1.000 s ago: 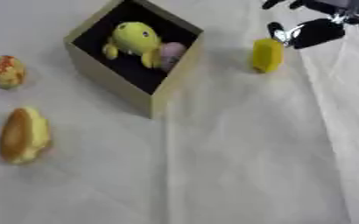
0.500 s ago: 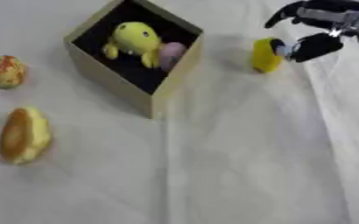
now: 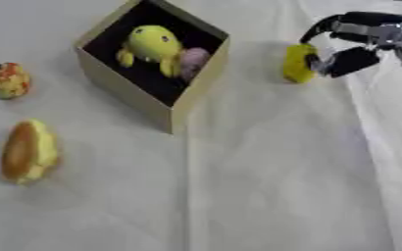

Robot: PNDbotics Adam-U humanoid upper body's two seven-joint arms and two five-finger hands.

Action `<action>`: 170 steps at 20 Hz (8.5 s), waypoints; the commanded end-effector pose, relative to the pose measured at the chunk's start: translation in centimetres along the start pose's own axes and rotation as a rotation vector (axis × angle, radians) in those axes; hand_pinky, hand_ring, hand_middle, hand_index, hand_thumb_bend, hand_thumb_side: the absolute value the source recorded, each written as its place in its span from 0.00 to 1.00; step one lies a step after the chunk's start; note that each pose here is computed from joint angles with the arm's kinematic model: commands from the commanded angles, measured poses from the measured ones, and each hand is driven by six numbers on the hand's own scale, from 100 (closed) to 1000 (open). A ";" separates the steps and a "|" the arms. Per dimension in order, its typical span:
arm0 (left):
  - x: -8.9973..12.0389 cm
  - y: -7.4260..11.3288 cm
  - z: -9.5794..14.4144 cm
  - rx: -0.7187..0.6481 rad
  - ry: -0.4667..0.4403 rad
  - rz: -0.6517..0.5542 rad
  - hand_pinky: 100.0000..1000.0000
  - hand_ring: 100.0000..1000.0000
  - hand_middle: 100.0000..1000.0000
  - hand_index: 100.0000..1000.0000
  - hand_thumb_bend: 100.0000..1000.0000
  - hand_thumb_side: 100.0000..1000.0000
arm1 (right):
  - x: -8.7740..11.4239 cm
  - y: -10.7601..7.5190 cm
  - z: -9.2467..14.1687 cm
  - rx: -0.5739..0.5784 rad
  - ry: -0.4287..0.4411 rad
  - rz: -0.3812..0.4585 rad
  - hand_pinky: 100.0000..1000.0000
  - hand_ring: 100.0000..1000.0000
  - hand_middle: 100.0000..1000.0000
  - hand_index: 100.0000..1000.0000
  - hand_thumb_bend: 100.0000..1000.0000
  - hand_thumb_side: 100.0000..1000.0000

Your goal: Pick up objects on the table and place them in the box.

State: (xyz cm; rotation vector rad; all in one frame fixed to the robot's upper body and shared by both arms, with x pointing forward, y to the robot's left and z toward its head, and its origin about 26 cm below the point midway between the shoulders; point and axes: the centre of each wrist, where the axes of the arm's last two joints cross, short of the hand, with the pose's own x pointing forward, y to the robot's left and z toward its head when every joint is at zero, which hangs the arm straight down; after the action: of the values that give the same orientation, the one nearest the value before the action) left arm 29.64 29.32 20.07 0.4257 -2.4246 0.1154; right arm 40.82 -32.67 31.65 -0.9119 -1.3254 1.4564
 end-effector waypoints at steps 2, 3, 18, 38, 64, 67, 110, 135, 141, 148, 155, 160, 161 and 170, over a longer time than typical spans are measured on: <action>0.7 0.1 -0.5 -0.008 -0.033 -0.001 0.89 0.80 0.80 0.88 0.15 0.69 | -0.6 -0.6 0.1 0.005 0.018 0.030 0.94 1.00 0.88 1.00 0.00 0.40; 0.7 0.1 -0.5 -0.009 -0.034 -0.001 0.89 0.80 0.80 0.88 0.15 0.69 | -0.6 -0.6 0.0 0.009 0.016 0.031 0.94 1.00 0.88 1.00 0.00 0.40; 0.7 0.0 -0.5 -0.009 -0.035 0.001 0.89 0.80 0.80 0.88 0.14 0.69 | -0.2 -0.6 -1.0 -0.019 0.000 0.039 0.81 0.75 0.38 0.57 0.03 0.00; 0.7 0.1 -0.5 -0.009 -0.031 -0.005 0.89 0.80 0.79 0.87 0.14 0.69 | 2.1 -2.7 0.8 -0.212 -0.097 -0.058 0.73 0.63 0.26 0.36 0.00 0.00; 1.2 -0.4 -1.3 -0.043 -0.063 0.021 0.89 0.80 0.79 0.87 0.16 0.68 | 15.2 -5.7 -4.7 -0.269 -0.465 -0.024 0.74 0.64 0.36 0.47 0.00 0.00; 1.4 -0.6 -1.6 -0.046 -0.077 0.029 0.89 0.80 0.79 0.87 0.17 0.67 | 15.3 -4.9 -5.8 -0.262 -0.457 -0.029 0.74 0.67 0.39 0.50 0.00 0.00; 1.1 0.3 -1.3 -0.011 -0.071 -0.031 0.88 0.80 0.79 0.87 0.19 0.66 | 12.5 -5.5 7.4 -0.563 -0.562 -0.029 0.84 0.89 0.75 0.86 0.00 0.24; 7.2 4.1 -8.6 -0.637 -0.273 -0.939 0.89 0.89 0.87 0.91 0.29 0.53 | 2.8 0.7 12.8 -0.941 -0.353 -0.054 0.83 0.88 0.82 0.87 0.00 0.18; 8.5 3.8 -9.5 -1.000 -0.254 -1.140 0.90 0.90 0.87 0.91 0.36 0.53 | 2.8 0.4 13.0 -0.970 -0.354 -0.037 0.83 0.87 0.81 0.86 0.00 0.16; 8.0 2.9 -8.9 -1.193 -0.166 -1.124 0.90 0.88 0.84 0.89 0.40 0.52 | 3.0 0.4 12.8 -0.964 -0.353 -0.037 0.83 0.86 0.80 0.86 0.00 0.18; 7.3 2.5 -8.1 -1.234 -0.089 -1.072 0.89 0.87 0.83 0.89 0.40 0.52 | 3.1 0.4 12.7 -0.964 -0.355 -0.048 0.83 0.86 0.80 0.86 0.00 0.18; 7.1 2.0 -7.8 -1.267 -0.046 -1.056 0.89 0.87 0.83 0.90 0.39 0.52 | 3.1 0.6 12.6 -0.962 -0.354 -0.057 0.83 0.86 0.80 0.86 0.00 0.19; 7.0 1.9 -7.7 -1.273 -0.034 -1.054 0.89 0.87 0.84 0.91 0.40 0.50 | 3.1 0.6 12.6 -0.962 -0.354 -0.057 0.83 0.86 0.80 0.86 0.00 0.19; 6.9 0.6 -7.4 -1.292 0.078 -1.082 0.90 0.87 0.85 0.90 0.42 0.50 | 3.2 0.7 12.5 -0.967 -0.354 -0.068 0.83 0.85 0.79 0.85 0.00 0.20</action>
State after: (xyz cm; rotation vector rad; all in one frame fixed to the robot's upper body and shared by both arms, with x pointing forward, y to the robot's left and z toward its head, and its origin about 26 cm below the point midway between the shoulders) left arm 29.13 29.46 29.38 0.8862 -1.4331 -1.6819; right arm 28.37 -33.48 31.98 -1.1747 -2.3611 0.8842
